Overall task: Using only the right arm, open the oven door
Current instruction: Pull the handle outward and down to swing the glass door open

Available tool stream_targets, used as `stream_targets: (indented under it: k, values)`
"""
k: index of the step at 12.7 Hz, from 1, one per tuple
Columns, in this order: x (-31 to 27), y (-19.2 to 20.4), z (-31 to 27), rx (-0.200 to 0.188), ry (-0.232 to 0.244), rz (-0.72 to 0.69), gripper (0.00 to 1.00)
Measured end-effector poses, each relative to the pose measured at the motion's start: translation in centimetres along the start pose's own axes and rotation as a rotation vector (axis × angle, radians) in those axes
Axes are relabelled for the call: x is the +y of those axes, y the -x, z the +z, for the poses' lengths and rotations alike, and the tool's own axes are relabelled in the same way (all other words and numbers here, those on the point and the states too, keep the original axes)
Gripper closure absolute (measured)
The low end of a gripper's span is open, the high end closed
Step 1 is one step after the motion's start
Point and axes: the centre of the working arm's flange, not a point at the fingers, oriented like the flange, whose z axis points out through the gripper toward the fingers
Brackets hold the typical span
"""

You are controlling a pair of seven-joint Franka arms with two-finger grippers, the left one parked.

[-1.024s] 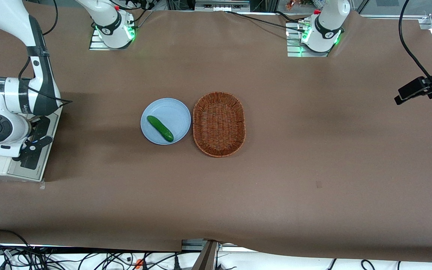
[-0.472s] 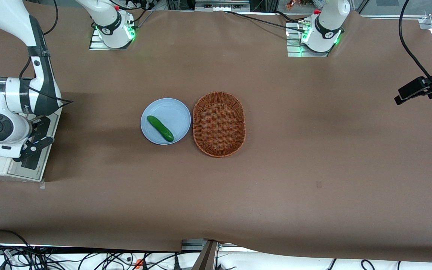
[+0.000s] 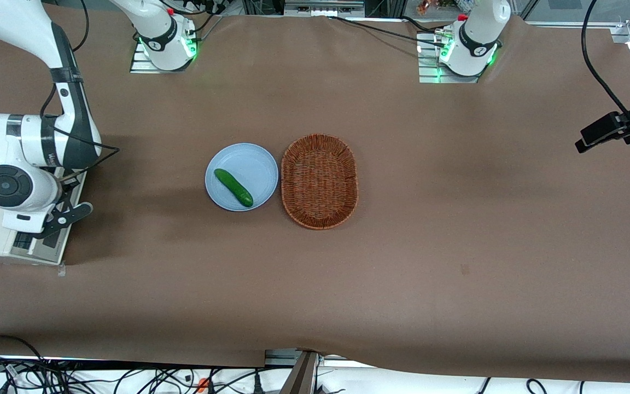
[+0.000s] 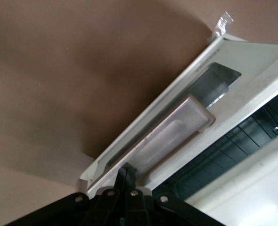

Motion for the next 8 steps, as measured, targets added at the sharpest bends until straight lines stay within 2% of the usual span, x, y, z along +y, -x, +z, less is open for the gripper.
stream_targets:
  k: [8]
  values:
    - [-3.6,-4.5,2.0,0.090,-0.106,0.042,0.99]
